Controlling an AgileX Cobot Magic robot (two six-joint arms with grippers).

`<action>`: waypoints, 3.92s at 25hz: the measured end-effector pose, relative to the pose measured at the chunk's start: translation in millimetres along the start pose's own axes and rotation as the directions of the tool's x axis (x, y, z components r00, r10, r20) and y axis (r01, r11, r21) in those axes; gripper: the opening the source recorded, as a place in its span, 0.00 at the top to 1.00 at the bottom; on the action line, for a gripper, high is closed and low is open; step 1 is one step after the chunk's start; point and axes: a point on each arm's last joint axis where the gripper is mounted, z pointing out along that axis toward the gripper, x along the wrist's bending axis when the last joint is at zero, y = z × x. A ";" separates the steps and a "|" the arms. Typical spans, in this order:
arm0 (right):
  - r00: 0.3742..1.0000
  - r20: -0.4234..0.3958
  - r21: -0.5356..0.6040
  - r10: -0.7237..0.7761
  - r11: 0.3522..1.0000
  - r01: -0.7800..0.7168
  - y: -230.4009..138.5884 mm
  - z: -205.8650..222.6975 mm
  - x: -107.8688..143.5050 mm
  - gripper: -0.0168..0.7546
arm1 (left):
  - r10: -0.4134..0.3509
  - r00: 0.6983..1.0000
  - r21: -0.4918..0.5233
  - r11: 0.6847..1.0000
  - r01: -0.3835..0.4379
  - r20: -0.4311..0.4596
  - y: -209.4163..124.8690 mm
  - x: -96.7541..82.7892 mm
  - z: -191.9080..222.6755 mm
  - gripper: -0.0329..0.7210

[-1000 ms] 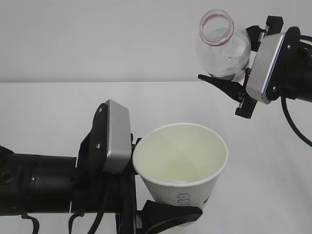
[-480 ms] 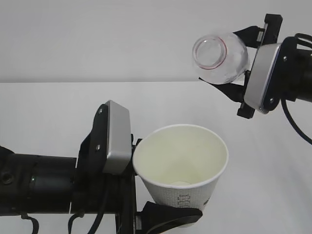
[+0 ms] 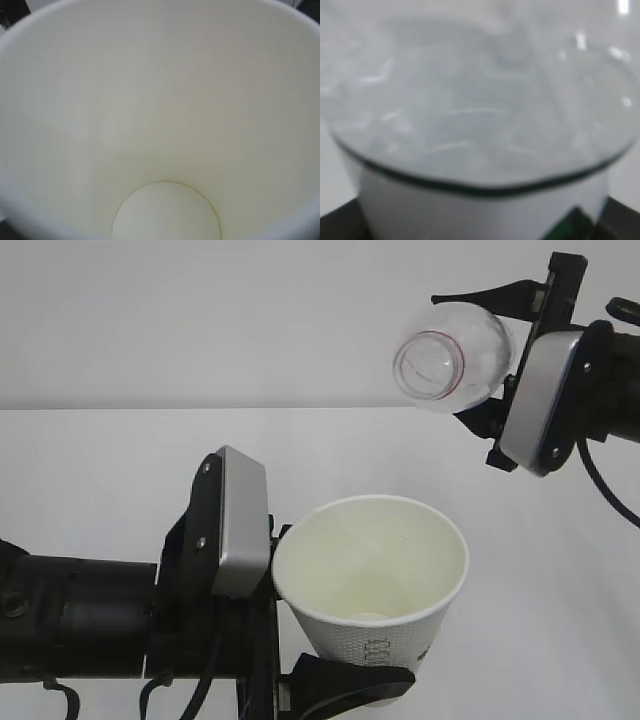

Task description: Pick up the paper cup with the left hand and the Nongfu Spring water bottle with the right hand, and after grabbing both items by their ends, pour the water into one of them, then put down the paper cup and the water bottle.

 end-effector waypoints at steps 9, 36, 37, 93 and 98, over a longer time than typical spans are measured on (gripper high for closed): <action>0.996 0.004 0.003 -0.093 0.996 0.093 -0.3 0.0 -0.4 0.29 | 0.000 1.000 0.000 1.000 0.000 0.000 0.0 0.0 0.0 0.24; 0.968 0.075 -0.016 -0.238 0.971 0.240 3.1 -0.2 -6.3 0.29 | 0.000 1.000 0.000 1.000 0.000 0.000 0.0 0.0 0.0 0.24; 0.967 0.076 -0.017 -0.242 0.970 0.244 3.2 -0.2 -6.4 0.29 | 0.000 1.000 0.000 1.000 0.000 0.000 0.0 0.0 0.0 0.24; 0.951 0.064 -0.038 -0.301 0.952 0.304 4.4 3.0 -11.8 0.29 | 0.011 1.000 -0.004 1.000 -0.010 0.015 0.4 -1.4 0.0 0.24; 0.948 0.064 -0.042 -0.311 0.948 0.314 4.7 3.8 -13.5 0.29 | 0.011 1.000 -0.004 1.000 -0.010 0.015 0.4 -1.4 0.0 0.24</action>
